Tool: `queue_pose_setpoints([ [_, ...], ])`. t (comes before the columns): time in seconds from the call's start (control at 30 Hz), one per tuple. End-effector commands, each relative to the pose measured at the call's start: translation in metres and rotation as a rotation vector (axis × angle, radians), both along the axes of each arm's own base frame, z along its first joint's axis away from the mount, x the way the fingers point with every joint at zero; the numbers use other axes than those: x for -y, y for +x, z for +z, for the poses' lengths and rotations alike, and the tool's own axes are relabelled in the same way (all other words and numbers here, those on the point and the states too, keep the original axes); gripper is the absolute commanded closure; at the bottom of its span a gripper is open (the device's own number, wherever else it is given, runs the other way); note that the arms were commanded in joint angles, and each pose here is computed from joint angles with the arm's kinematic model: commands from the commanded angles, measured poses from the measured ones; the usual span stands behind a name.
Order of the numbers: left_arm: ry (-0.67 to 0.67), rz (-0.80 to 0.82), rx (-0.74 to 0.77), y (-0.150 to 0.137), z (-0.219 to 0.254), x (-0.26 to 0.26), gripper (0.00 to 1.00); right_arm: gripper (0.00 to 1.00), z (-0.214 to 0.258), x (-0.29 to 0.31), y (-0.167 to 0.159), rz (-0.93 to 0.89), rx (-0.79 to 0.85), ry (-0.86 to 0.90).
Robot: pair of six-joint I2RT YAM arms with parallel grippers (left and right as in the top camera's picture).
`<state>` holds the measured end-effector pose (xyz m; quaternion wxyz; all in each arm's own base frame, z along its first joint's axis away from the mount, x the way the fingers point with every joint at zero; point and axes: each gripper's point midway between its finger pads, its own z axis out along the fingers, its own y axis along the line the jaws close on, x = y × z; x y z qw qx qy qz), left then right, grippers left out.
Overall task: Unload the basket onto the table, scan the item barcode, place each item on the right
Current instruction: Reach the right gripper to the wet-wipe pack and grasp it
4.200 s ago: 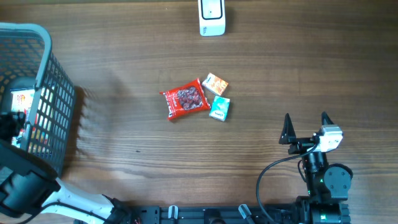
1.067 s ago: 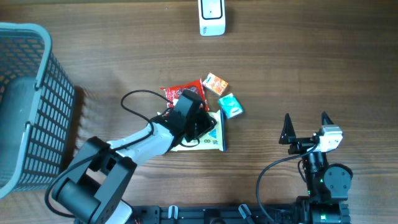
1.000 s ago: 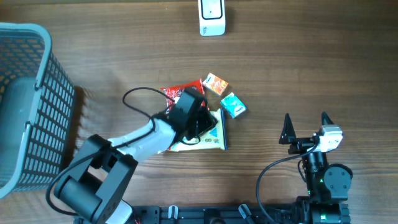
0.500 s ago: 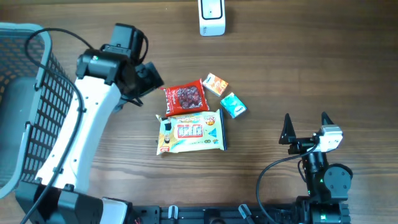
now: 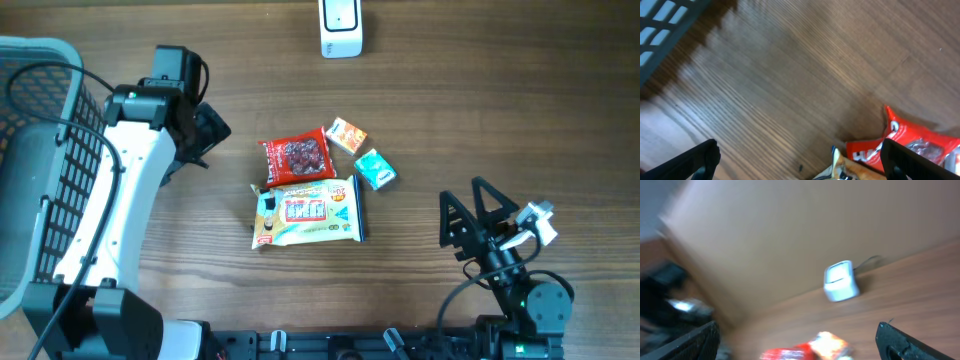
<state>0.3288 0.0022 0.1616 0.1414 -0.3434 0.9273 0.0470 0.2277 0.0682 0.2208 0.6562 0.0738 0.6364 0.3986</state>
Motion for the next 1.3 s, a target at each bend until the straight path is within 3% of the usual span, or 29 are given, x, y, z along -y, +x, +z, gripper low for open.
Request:
queue_pose_setpoints([
  [0.0,-0.043,0.022,-0.01,0.009,-0.014,0.003,0.0,0.0,0.043,-0.023,-0.027,0.189,0.128,0.102],
  [0.07,-0.063,0.013,-0.02,0.012,-0.02,0.008,0.0,0.0,0.066,-0.025,-0.032,0.183,0.17,0.046],
  [0.17,-0.088,0.009,-0.024,0.014,-0.023,0.013,0.0,0.0,0.093,-0.041,-0.023,0.25,0.068,-0.189],
  [0.3,-0.089,0.008,-0.018,0.015,-0.023,0.013,0.0,0.0,0.117,-0.073,-0.016,0.584,-0.133,-0.386],
  [0.4,-0.128,0.002,-0.035,0.014,-0.027,0.019,0.0,0.0,0.085,-0.08,0.007,0.611,-0.464,-0.507],
  [0.53,-0.198,-0.01,-0.071,0.02,-0.044,0.033,0.0,0.0,0.036,-0.179,-0.014,1.011,-0.546,-0.567],
  [0.6,-0.197,0.003,-0.087,0.023,-0.053,0.029,0.0,0.0,0.013,-0.228,-0.017,1.099,-0.649,-0.511],
  [0.63,-0.195,0.01,-0.103,0.023,-0.059,0.027,0.0,0.0,-0.021,-0.254,-0.016,1.076,-0.871,-0.441],
  [0.7,-0.195,0.009,-0.113,0.022,-0.061,0.027,0.0,0.0,-0.056,-0.27,-0.015,1.06,-0.902,-0.525],
  [0.8,-0.188,-0.04,-0.142,0.019,-0.066,0.028,0.01,0.01,-0.103,-0.268,-0.008,0.852,-0.986,-0.696],
  [0.9,-0.187,-0.039,-0.137,0.02,-0.07,0.028,0.0,0.0,-0.114,-0.265,0.0,0.703,-0.979,-0.771],
  [0.97,-0.19,-0.035,-0.095,0.03,-0.069,0.027,0.0,0.0,-0.119,-0.255,0.018,0.501,-0.876,-0.921],
  [1.07,-0.196,0.039,-0.072,0.035,-0.068,0.01,0.0,0.0,-0.109,-0.284,0.005,0.531,-0.698,-1.01],
  [1.17,-0.197,0.074,-0.067,0.036,-0.068,-0.003,0.0,0.0,-0.11,-0.317,-0.003,0.564,-0.643,-0.949],
  [1.27,-0.196,0.077,-0.067,0.036,-0.069,-0.005,0.0,0.0,-0.136,-0.323,-0.002,0.568,-0.652,-0.993],
])
